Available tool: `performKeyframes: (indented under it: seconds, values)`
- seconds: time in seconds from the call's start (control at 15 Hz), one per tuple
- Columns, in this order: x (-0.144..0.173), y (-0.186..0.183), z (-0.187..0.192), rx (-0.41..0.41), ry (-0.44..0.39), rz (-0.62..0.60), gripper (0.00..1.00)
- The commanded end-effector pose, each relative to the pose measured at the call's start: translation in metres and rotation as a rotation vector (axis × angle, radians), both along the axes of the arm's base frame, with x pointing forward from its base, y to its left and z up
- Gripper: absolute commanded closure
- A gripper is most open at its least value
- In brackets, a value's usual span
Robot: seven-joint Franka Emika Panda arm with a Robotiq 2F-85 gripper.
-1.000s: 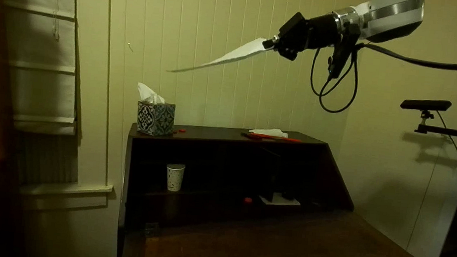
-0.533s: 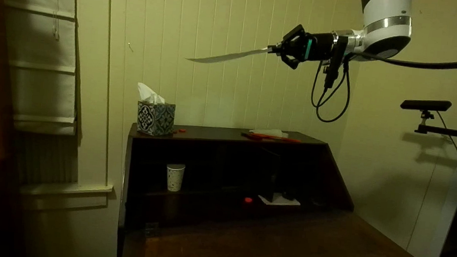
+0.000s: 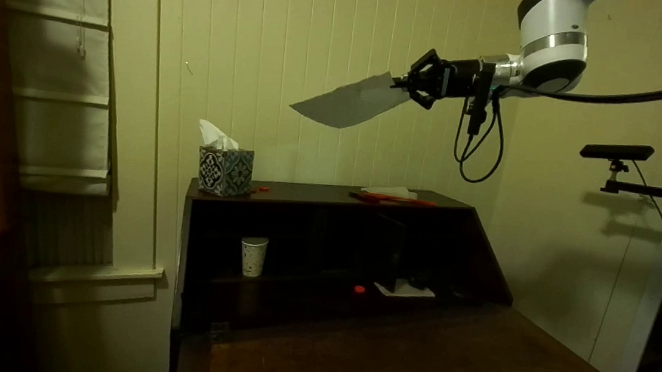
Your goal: Put the white paper on the top part of the dresser
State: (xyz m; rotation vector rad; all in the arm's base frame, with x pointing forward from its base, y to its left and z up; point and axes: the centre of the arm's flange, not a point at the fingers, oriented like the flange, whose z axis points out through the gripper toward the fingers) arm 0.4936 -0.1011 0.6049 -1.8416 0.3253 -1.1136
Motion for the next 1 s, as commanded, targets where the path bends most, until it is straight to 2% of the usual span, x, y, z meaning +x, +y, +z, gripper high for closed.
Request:
performKeyframes:
  seconds: [0.0, 0.27, 0.53, 0.73, 0.93]
  values:
    - [0.054, -0.035, -0.031, 0.034, -0.035, -0.153, 1.00]
    - [0.115, -0.045, -0.080, 0.090, -0.004, -0.218, 1.00]
    - [0.168, -0.035, -0.136, 0.083, 0.065, -0.254, 1.00]
    - [0.192, -0.032, -0.177, 0.078, 0.134, -0.286, 1.00]
    - [0.207, -0.034, -0.209, 0.051, 0.164, -0.327, 1.00]
